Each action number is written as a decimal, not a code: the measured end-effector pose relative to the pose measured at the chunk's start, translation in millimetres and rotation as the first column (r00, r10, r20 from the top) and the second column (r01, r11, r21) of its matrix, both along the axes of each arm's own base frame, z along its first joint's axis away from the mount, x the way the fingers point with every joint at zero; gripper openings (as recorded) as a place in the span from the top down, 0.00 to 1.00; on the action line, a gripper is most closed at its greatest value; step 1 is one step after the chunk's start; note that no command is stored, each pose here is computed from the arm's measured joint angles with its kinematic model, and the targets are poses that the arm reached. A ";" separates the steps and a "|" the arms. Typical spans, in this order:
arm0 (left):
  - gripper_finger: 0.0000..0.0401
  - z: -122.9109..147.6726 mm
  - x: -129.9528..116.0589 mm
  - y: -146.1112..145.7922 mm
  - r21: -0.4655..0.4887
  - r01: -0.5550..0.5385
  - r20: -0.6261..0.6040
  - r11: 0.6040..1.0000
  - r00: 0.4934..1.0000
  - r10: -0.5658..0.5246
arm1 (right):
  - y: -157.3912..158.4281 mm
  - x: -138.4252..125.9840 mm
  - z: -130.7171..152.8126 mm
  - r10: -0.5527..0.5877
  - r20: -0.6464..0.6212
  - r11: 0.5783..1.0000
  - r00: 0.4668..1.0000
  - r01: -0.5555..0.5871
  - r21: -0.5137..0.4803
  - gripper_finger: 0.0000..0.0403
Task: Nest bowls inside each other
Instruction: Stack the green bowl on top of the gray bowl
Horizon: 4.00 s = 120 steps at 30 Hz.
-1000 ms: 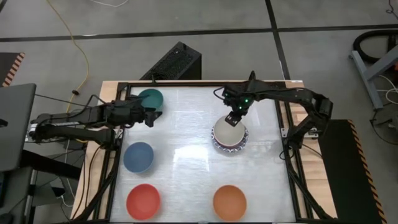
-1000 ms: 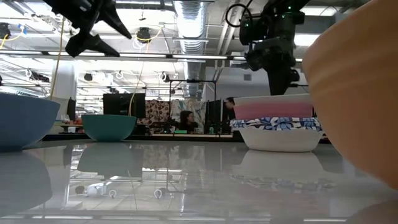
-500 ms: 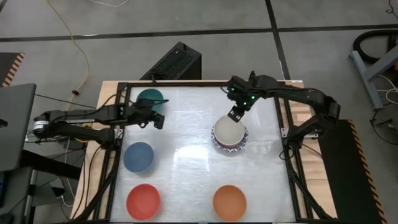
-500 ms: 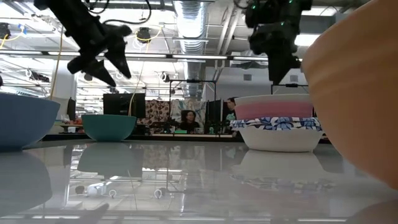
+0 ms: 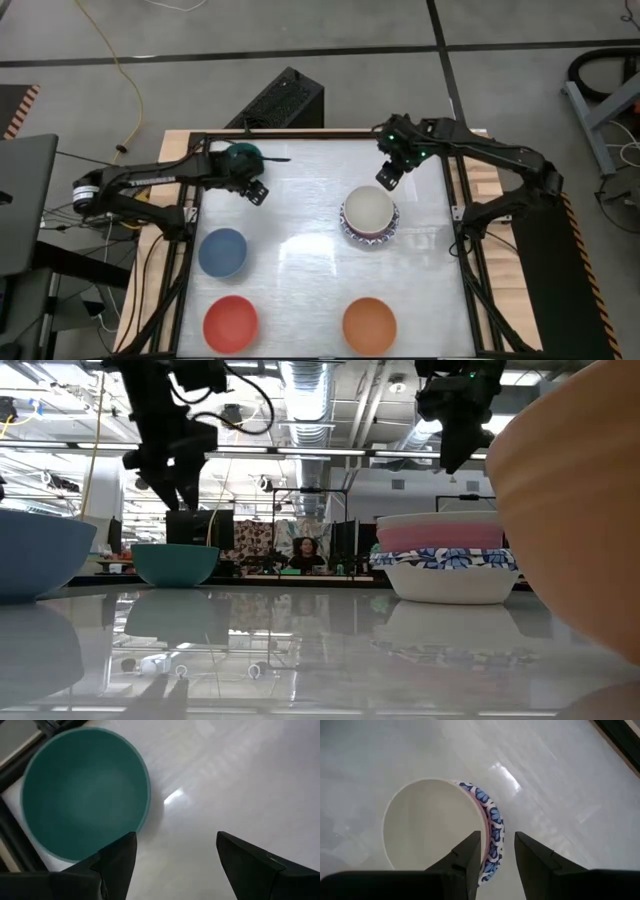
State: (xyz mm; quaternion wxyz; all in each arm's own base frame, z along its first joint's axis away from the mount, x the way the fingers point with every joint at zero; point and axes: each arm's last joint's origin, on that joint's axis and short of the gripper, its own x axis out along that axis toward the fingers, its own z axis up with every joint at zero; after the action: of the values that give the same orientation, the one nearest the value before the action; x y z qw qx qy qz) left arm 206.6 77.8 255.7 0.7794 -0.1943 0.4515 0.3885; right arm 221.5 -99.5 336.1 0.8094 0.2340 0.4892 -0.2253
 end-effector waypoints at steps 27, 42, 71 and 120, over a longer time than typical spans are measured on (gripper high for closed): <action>0.61 -43.4 3.3 27.4 -0.084 0.089 -0.134 0.992 0.986 -0.100 | 3.5 2.2 -0.7 0.020 -0.003 1.000 1.000 -0.020 0.000 0.65; 0.39 -1.4 23.3 21.7 0.061 0.345 -0.176 0.937 0.927 -0.330 | 3.3 2.2 -0.8 0.025 -0.003 1.000 1.000 -0.025 -0.002 0.65; 0.61 -63.9 13.1 48.1 -0.111 0.232 -0.262 0.966 0.931 -0.254 | 8.5 5.5 -0.4 0.047 0.005 0.999 0.999 -0.047 -0.011 0.65; 1.00 47.2 92.5 24.4 0.442 0.824 -0.860 0.355 0.502 -0.093 | 2.7 58.7 80.6 0.236 0.613 0.689 0.754 0.315 -0.653 0.69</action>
State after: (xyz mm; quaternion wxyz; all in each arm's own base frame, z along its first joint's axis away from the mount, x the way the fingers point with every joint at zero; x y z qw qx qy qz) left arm 299.1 102.2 302.8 0.6058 0.5196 0.5074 0.3250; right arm 280.2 -96.7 416.7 0.9459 -0.0295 0.0380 -0.3209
